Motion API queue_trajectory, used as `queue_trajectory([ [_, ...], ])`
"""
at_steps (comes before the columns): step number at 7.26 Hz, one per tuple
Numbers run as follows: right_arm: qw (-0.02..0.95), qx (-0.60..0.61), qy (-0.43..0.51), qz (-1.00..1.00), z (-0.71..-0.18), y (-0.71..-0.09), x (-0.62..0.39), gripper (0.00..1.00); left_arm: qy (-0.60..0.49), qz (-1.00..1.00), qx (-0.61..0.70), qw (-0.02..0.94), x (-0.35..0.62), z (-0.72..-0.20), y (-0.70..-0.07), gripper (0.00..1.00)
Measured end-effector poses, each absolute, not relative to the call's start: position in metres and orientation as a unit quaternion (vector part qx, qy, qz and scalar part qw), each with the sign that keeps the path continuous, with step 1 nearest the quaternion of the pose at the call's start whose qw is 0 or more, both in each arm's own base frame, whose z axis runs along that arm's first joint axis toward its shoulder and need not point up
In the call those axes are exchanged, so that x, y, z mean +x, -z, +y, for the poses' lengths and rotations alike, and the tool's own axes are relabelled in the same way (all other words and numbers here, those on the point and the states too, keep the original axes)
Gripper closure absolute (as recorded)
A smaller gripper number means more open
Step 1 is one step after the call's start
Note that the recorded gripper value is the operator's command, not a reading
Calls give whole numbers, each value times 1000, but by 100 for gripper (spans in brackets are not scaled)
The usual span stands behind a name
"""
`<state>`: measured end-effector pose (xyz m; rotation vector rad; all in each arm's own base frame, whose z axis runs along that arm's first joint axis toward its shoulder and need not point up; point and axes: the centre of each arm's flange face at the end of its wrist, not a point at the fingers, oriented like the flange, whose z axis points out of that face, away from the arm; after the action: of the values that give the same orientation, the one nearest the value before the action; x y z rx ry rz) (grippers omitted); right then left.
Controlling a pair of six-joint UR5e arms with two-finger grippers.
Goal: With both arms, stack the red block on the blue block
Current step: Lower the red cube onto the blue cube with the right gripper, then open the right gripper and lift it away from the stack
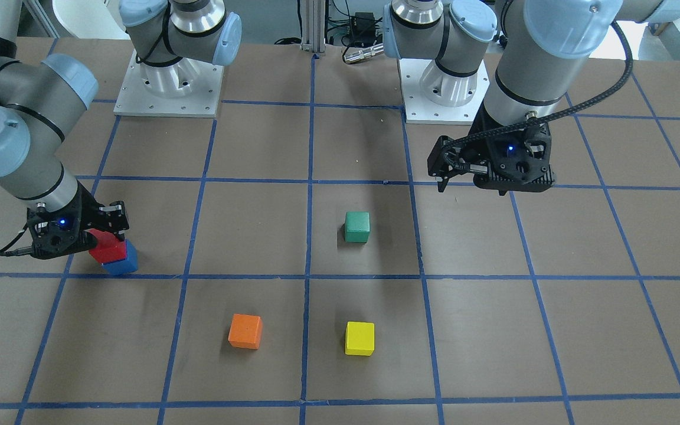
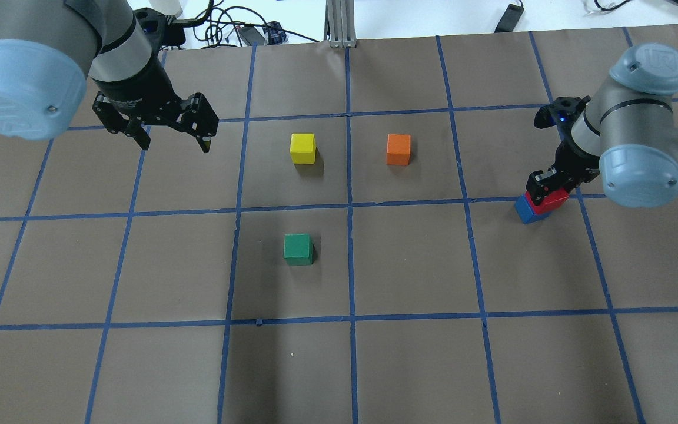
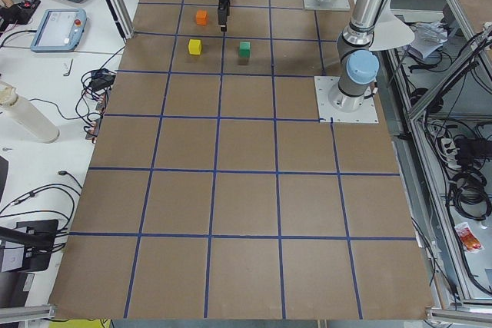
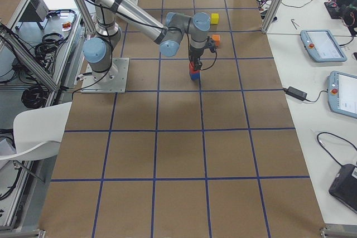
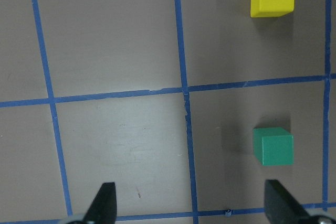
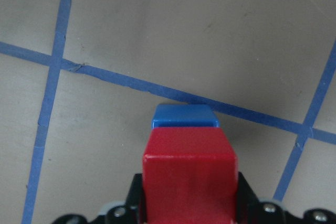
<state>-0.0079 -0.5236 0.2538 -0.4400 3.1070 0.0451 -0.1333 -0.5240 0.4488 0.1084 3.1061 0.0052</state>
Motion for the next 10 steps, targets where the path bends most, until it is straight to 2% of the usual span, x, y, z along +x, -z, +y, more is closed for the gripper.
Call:
queue_trajectory([
  [2,-1,-139,-10,990,-525,-254,-9,35,-1,999,35,17,-133,-524,-449,0],
  [4,-1,-135,-9,991,-525,-254,-9,34,-1,999,35,16,-133,-524,-449,0],
  [8,-1,-130,-8,991,-527,-259,-9,3,-2,999,35,16,-133,-525,-448,0],
  [10,-3,-123,-1,992,-533,-275,-10,0,-2,999,35,16,-133,-524,-449,0],
])
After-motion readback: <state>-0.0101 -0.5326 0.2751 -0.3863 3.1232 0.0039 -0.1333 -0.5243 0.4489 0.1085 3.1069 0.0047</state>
